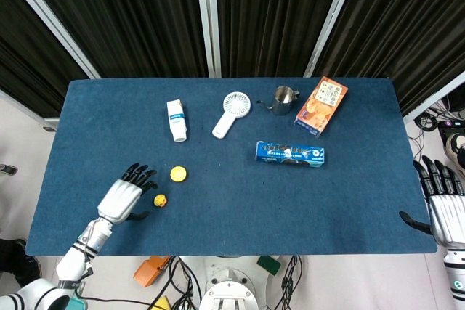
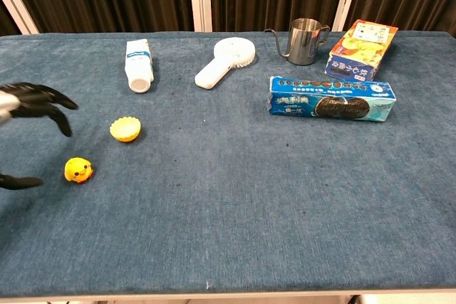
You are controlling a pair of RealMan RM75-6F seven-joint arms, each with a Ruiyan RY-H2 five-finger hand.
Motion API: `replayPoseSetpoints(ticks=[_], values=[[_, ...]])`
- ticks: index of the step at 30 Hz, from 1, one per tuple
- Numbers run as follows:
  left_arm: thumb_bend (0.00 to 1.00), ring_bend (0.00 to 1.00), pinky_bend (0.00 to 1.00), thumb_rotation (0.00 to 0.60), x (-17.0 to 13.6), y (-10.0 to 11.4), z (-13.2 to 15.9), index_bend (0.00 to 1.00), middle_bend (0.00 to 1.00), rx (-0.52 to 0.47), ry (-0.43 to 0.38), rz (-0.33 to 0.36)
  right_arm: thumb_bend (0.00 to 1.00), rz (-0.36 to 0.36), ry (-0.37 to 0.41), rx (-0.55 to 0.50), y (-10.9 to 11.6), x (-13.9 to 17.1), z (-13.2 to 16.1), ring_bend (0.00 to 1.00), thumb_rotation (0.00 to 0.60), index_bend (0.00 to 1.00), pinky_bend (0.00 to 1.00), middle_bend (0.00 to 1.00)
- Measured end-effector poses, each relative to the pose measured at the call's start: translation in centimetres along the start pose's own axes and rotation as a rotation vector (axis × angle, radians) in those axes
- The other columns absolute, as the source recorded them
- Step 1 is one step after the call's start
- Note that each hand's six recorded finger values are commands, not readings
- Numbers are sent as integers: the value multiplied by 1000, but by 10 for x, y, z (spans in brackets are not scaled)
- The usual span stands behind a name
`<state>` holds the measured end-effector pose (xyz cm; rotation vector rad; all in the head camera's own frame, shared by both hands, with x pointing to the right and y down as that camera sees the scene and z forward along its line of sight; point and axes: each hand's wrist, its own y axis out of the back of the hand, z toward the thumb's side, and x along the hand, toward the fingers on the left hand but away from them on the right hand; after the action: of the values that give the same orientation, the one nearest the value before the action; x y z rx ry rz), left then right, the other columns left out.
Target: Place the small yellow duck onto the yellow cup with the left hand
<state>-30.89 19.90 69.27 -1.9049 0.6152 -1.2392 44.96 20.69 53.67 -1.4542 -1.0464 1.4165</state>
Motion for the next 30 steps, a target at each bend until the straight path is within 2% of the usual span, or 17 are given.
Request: replayPoseSetpoints(ticks=[6, 18, 24, 30], values=[[239, 64, 0, 600, 15, -10, 6, 364, 132, 8, -1, -22, 153, -1, 1, -2, -1, -1, 0, 0, 600, 0, 129, 5], [305, 61, 0, 600, 17, -19, 7, 419, 132, 12, 1, -61, 153, 6, -5, -6, -5, -2, -4, 0, 600, 0, 128, 5], [389, 61, 0, 600, 18, -20, 6, 516, 132, 20, 4, -65, 153, 6, -7, -9, -5, -2, -5, 0, 600, 0, 128, 5], [411, 61, 0, 600, 22, -12, 6, 542, 138, 26, 0, -42, 153, 0, -4, -12, -5, -1, -4, 0, 600, 0, 128, 5]])
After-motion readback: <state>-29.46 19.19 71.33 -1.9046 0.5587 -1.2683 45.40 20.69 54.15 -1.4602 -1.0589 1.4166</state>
